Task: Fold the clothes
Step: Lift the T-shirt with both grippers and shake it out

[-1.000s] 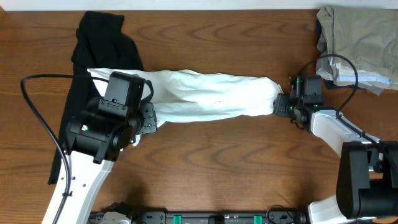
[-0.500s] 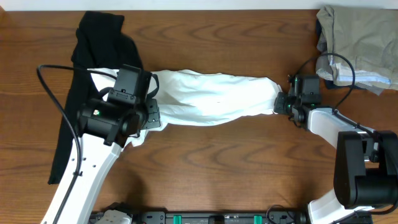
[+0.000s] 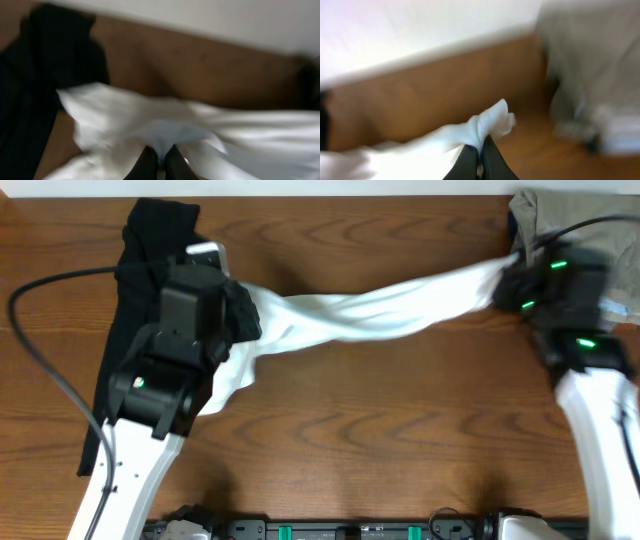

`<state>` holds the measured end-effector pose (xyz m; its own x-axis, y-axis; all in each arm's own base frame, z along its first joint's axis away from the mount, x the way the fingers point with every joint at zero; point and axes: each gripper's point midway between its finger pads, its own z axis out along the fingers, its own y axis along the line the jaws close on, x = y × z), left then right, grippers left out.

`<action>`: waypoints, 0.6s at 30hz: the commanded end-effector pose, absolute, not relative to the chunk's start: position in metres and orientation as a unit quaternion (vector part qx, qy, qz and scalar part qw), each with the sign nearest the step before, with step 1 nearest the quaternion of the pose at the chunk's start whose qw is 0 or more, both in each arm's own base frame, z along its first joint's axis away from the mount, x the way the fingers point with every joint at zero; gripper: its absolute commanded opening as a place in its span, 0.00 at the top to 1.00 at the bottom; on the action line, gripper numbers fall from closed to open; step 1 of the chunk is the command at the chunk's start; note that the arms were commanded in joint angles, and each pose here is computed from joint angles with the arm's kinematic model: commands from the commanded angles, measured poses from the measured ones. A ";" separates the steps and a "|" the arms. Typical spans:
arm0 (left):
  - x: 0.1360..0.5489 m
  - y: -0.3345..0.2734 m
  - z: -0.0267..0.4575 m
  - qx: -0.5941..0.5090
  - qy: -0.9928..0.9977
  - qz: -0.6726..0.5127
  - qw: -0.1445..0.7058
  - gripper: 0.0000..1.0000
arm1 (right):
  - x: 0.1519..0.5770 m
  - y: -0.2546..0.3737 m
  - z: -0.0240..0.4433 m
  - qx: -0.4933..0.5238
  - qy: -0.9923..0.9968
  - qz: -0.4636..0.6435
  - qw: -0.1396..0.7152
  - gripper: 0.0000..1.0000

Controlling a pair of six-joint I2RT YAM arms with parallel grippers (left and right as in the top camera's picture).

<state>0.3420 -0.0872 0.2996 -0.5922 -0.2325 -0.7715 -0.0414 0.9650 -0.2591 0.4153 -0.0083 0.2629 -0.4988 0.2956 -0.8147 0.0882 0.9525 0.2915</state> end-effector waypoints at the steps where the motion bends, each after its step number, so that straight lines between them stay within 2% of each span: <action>1: 0.339 -0.081 0.347 -0.079 0.845 -0.122 0.515 0.94 | 0.398 -0.030 0.349 0.106 0.815 0.082 0.564 0.97; 5: 0.318 -0.074 0.386 -0.087 0.811 -0.147 0.560 0.94 | 0.367 -0.042 0.412 0.098 0.791 0.054 0.602 0.97; 8: 0.290 -0.066 0.412 -0.089 0.786 -0.162 0.590 0.94 | 0.344 -0.048 0.437 0.097 0.786 0.037 0.610 0.97; 13: 0.259 -0.050 0.439 -0.101 0.752 -0.165 0.630 0.94 | 0.333 -0.052 0.446 0.102 0.786 0.029 0.610 0.96; 18: 0.274 -0.043 0.428 -0.120 0.762 -0.133 0.623 0.94 | 0.352 -0.055 0.429 0.102 0.801 0.034 0.589 0.96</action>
<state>0.2560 -0.0500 0.4387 -0.1819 -0.3601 -0.9150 0.0620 0.9245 -0.3762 0.3385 -0.0490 0.4390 -0.2507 0.2186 -0.9431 0.1183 0.9738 0.1943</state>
